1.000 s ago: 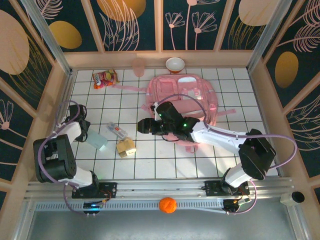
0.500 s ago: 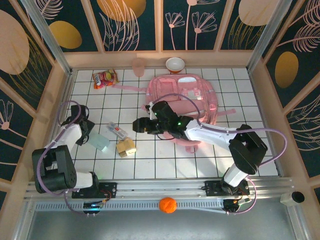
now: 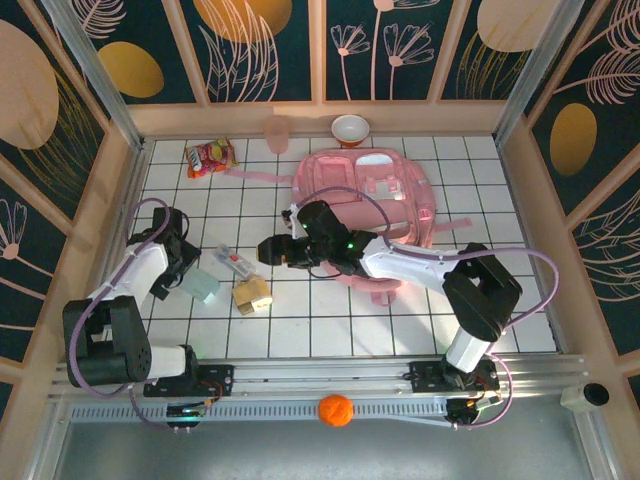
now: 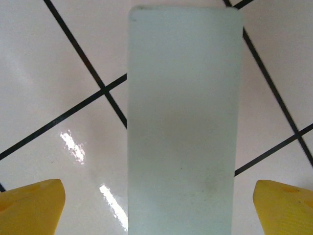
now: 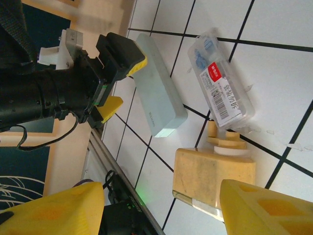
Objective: Pack books, pencil case, and school supplies into a backpack
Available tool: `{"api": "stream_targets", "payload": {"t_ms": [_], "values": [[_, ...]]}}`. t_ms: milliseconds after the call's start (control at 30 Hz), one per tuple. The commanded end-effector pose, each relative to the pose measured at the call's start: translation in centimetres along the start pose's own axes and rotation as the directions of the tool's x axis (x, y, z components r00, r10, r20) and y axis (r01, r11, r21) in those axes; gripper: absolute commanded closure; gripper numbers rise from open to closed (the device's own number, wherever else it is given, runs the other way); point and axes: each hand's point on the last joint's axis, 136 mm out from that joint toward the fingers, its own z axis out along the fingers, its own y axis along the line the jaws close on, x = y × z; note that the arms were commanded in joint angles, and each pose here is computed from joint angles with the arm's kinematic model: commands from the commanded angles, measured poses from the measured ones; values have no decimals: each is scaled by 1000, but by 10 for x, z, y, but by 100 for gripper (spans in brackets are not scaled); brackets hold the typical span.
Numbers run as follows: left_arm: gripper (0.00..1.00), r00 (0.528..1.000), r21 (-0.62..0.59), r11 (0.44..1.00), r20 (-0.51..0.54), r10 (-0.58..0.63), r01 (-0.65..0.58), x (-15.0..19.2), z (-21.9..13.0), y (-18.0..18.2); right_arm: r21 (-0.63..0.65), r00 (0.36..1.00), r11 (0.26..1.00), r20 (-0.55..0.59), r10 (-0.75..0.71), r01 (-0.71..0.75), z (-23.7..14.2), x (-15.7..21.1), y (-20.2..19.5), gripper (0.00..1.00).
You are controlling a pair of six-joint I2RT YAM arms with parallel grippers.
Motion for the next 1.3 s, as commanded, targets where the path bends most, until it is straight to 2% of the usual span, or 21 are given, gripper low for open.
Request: {"api": "stream_targets", "payload": {"t_ms": [0,467,667,900,1067,1267], "values": [[2,998,-58,998,-49,35,-38,6,0,6,-54,1000,998,3,-19,20,5,-4,16,36],[2,986,-68,994,-149,76,-87,27,19,-16,-54,1000,999,-26,3,-4,13,-2,4,36],[10,981,-89,992,-182,70,-88,39,32,-11,-48,999,999,-31,14,-16,12,-2,-2,36],[31,978,-123,989,-198,60,-85,44,41,-6,-42,999,999,-26,22,-23,10,-4,-6,36],[37,985,-102,993,-166,47,-65,39,30,-6,-35,1000,999,-11,22,-23,7,-6,-7,36],[43,986,11,1000,-168,-6,8,40,3,-16,-82,997,996,76,-10,17,-7,-15,5,37]]}}
